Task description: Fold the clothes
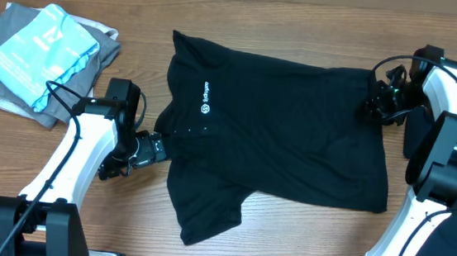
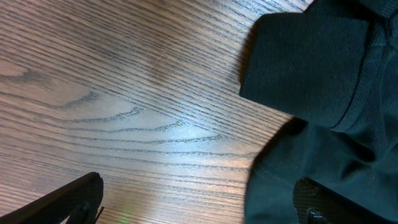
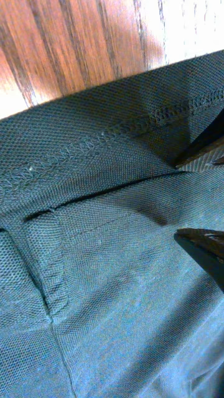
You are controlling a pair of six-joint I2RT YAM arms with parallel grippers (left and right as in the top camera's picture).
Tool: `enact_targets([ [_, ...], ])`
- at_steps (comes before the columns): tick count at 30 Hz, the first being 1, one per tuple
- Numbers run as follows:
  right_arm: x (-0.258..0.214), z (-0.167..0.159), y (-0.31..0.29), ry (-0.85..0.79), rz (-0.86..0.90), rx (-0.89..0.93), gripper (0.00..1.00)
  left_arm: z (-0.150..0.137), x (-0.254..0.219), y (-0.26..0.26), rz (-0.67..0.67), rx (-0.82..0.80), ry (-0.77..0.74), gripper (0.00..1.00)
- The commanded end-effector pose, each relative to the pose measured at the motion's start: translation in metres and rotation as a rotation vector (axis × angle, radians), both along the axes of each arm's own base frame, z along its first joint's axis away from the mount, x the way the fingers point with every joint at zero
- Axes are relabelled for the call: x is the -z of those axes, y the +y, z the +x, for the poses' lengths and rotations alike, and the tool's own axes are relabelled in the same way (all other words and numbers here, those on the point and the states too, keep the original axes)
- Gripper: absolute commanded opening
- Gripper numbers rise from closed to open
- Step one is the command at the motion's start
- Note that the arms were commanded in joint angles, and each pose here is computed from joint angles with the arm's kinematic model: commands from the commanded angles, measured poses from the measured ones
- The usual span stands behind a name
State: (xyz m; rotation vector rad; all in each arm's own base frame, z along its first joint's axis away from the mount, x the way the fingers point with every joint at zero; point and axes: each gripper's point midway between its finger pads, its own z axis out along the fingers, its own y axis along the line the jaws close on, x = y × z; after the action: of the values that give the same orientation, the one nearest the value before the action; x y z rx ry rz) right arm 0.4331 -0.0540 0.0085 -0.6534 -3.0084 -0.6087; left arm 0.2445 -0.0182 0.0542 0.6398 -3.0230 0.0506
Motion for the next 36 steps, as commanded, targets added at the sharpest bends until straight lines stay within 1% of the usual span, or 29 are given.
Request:
enact_targets([
  [1,0.002,0.000,0.005,0.000,0.015,-0.005,0.35,0.004,-0.005,0.003,0.010,0.015,-0.020,1.00],
  [4,0.002,-0.001,0.005,0.001,0.015,-0.005,0.33,0.004,-0.005,0.003,0.010,0.015,-0.020,1.00],
  [5,0.002,-0.001,0.005,0.002,0.015,-0.005,0.29,0.004,-0.005,0.003,0.010,0.015,-0.021,1.00],
  [8,0.002,0.000,0.005,0.000,0.015,-0.005,0.04,0.004,-0.005,0.003,0.010,0.015,-0.021,1.00],
  [13,-0.003,0.004,0.005,-0.015,0.020,-0.004,0.04,0.004,-0.005,0.003,0.010,0.015,-0.020,1.00],
  [20,-0.039,0.022,0.001,-0.065,0.018,-0.004,0.04,0.004,-0.005,0.003,0.010,0.015,-0.021,1.00],
  [24,-0.052,0.026,-0.010,-0.073,-0.046,-0.003,0.04,0.004,-0.005,0.003,0.010,0.015,-0.021,1.00],
  [26,-0.051,0.022,-0.015,-0.050,-0.082,-0.003,0.04,0.004,-0.005,0.003,0.010,0.015,-0.020,1.00],
  [29,-0.042,0.000,-0.021,0.047,-0.125,-0.007,0.04,0.004,-0.005,0.003,0.010,0.015,-0.021,1.00],
  [30,-0.039,-0.008,-0.020,0.083,-0.124,-0.010,0.05,0.004,-0.005,0.003,0.010,0.015,-0.020,1.00],
  [33,-0.032,-0.028,-0.015,0.166,-0.103,-0.006,0.37,0.004,-0.005,0.003,0.010,0.015,-0.021,1.00],
  [34,-0.028,-0.038,-0.012,0.212,-0.091,0.018,0.52,0.004,-0.005,0.003,0.010,0.015,-0.021,1.00],
  [35,-0.026,-0.043,-0.010,0.236,-0.086,0.031,0.60,0.004,-0.005,0.003,0.010,0.015,-0.020,1.00],
  [36,-0.023,-0.048,-0.009,0.257,-0.080,0.037,0.62,0.004,-0.005,0.003,0.010,0.015,-0.021,1.00],
])
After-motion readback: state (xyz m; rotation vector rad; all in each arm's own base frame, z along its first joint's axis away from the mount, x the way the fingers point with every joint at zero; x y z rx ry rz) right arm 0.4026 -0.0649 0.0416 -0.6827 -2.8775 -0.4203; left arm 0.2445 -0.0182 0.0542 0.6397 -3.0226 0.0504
